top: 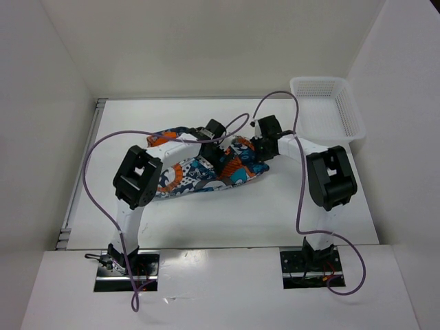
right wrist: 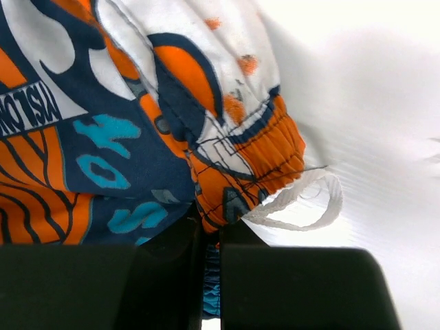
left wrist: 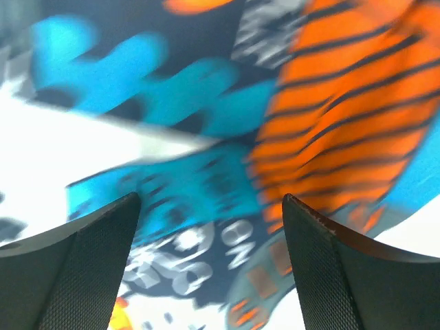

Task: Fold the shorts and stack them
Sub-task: Fold the shorts

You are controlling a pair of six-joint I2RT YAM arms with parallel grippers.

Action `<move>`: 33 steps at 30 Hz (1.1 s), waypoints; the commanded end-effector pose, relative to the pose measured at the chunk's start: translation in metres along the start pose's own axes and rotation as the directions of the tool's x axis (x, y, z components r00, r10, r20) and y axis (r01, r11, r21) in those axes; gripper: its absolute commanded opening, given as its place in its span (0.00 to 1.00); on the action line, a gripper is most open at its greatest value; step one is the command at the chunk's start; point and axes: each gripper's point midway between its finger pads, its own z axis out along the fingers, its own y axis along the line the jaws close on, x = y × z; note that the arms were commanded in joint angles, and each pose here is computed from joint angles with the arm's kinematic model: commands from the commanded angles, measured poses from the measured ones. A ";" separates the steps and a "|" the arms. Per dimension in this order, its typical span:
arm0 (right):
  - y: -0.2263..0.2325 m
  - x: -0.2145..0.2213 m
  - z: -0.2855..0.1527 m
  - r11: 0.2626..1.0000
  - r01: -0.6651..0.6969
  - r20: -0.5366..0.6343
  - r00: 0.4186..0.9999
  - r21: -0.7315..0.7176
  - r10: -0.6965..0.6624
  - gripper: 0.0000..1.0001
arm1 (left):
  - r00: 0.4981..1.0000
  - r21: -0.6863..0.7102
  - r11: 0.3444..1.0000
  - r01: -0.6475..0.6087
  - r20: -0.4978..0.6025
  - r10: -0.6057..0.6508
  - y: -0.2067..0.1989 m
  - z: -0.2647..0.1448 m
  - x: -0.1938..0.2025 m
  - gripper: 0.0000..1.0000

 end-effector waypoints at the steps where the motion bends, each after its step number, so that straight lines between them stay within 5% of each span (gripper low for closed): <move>1: -0.043 -0.034 -0.039 0.995 0.060 0.073 0.995 0.081 -0.066 0.00 | 0.992 0.003 0.999 0.039 0.117 -0.039 0.020 -0.050 -0.035 0.91; 11: -0.103 -0.078 -0.109 0.949 0.153 0.164 0.965 0.276 -0.204 0.00 | 0.975 -0.092 0.980 0.175 0.155 -0.160 0.091 -0.068 -0.016 0.93; 22: -0.147 -0.133 -0.142 0.888 0.141 0.205 0.946 0.437 -0.251 0.00 | 0.976 0.047 0.982 0.183 0.109 -0.187 0.083 -0.025 -0.023 0.93; 30: -0.104 -0.149 -0.125 0.890 0.179 0.216 0.932 0.419 -0.290 0.00 | 0.974 0.114 0.979 0.171 0.127 -0.185 0.079 0.001 -0.041 0.93; 33: -0.085 -0.152 -0.119 0.902 0.178 0.231 0.931 0.393 -0.284 0.00 | 0.976 0.130 0.978 0.160 0.126 -0.176 0.075 0.014 -0.048 0.84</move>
